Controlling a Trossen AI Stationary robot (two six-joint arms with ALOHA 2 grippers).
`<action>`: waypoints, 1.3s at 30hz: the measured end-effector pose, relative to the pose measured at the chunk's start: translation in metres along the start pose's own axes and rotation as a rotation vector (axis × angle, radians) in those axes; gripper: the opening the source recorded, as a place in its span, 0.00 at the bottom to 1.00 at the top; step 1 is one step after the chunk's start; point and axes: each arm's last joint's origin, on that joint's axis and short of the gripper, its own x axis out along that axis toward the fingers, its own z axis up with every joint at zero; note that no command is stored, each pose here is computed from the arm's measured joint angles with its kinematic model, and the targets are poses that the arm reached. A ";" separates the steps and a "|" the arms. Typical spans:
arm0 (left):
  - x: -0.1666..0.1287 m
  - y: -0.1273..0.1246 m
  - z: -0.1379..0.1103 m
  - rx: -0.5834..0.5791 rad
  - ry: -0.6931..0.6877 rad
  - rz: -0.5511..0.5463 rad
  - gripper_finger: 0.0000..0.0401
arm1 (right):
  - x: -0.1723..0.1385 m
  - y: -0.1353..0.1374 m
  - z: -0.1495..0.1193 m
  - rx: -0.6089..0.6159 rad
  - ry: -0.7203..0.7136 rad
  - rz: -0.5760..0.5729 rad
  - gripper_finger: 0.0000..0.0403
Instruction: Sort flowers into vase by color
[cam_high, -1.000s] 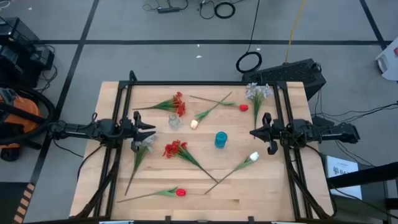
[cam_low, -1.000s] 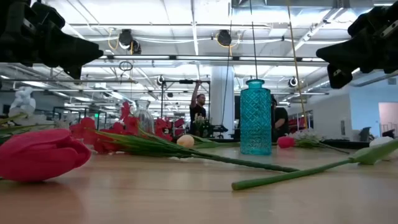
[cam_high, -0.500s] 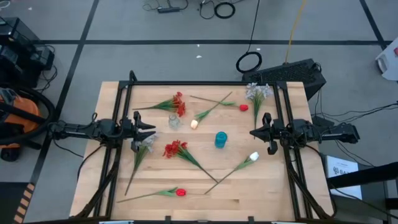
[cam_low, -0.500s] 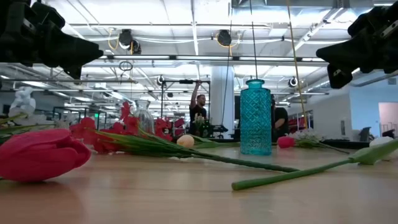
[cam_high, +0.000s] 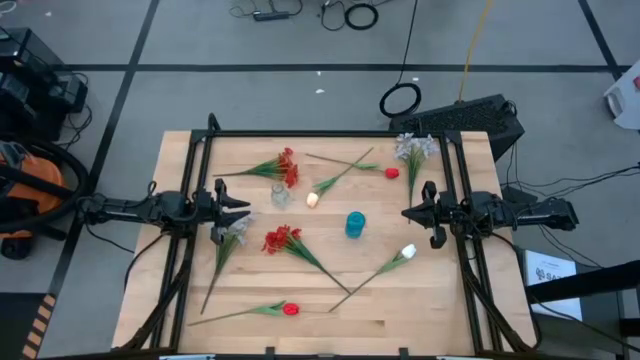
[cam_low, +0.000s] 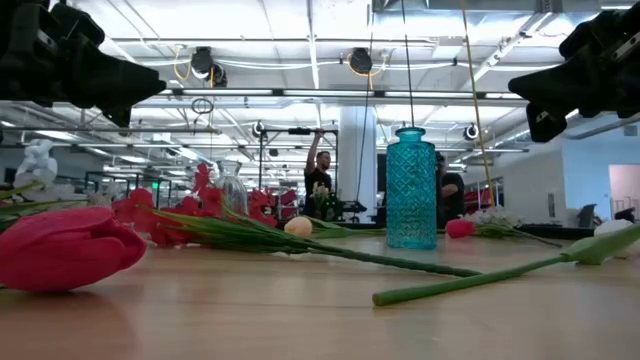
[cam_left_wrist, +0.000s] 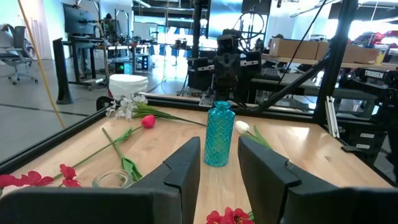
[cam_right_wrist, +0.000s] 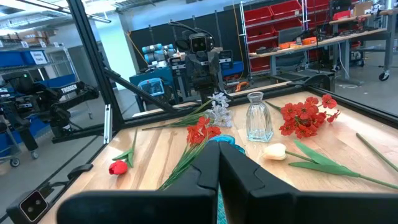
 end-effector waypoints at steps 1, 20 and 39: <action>0.000 0.000 0.000 0.000 0.000 0.000 0.29 | 0.000 0.000 0.000 0.000 0.000 0.000 0.00; 0.000 0.000 0.000 0.000 0.000 0.000 0.29 | 0.003 0.001 0.015 -0.009 -0.033 -0.080 0.00; 0.000 0.000 0.000 0.000 0.001 0.000 0.29 | 0.121 0.017 0.134 0.100 0.090 -0.746 0.00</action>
